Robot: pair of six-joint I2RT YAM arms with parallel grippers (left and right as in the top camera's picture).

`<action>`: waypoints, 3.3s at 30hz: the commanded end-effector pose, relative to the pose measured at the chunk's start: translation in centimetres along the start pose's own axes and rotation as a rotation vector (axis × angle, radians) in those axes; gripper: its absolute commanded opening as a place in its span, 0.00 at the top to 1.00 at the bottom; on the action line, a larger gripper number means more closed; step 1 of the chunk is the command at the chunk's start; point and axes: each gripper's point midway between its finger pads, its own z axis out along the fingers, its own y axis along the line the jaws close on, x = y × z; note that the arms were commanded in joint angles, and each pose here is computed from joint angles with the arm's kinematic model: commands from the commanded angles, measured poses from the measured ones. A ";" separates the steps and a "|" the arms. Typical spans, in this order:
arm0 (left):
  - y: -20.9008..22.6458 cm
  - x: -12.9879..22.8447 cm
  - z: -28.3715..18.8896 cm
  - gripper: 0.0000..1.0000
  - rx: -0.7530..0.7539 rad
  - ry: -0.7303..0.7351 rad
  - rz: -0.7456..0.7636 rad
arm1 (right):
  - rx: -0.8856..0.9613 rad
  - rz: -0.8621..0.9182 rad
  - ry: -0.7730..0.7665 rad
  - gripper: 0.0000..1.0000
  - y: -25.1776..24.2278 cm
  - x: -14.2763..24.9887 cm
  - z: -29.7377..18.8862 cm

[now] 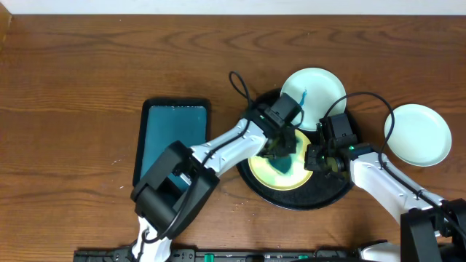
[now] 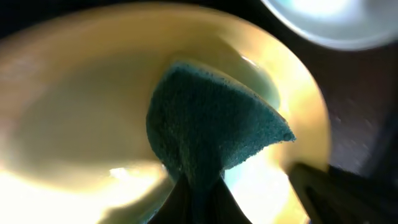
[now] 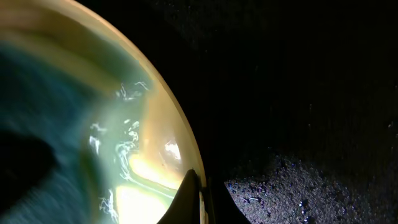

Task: Clean dirty plates on tray and stack at the side
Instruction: 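Scrub the yellow plate with the sponge in the left gripper, then return the sponge to the basin with the left gripper, then lift the yellow plate with the right gripper and stack it on the right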

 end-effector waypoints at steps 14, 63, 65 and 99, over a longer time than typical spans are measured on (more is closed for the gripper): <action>8.8 2.2 -0.3 0.92 -0.458 -0.005 0.067 | 0.092 0.016 0.049 0.99 -1.9 1.6 1.3; 25.7 -3.9 -21.3 0.92 -0.347 -0.101 -0.290 | 0.497 -0.381 -0.301 0.99 0.9 -6.9 -13.8; 26.4 -3.3 -21.0 0.92 -0.351 -0.085 -0.310 | 0.581 -0.424 -0.366 0.99 1.2 -7.3 -15.0; 26.7 -3.3 -20.5 0.92 -0.351 -0.089 -0.314 | 0.866 -0.924 -0.759 0.99 11.3 -4.8 -23.2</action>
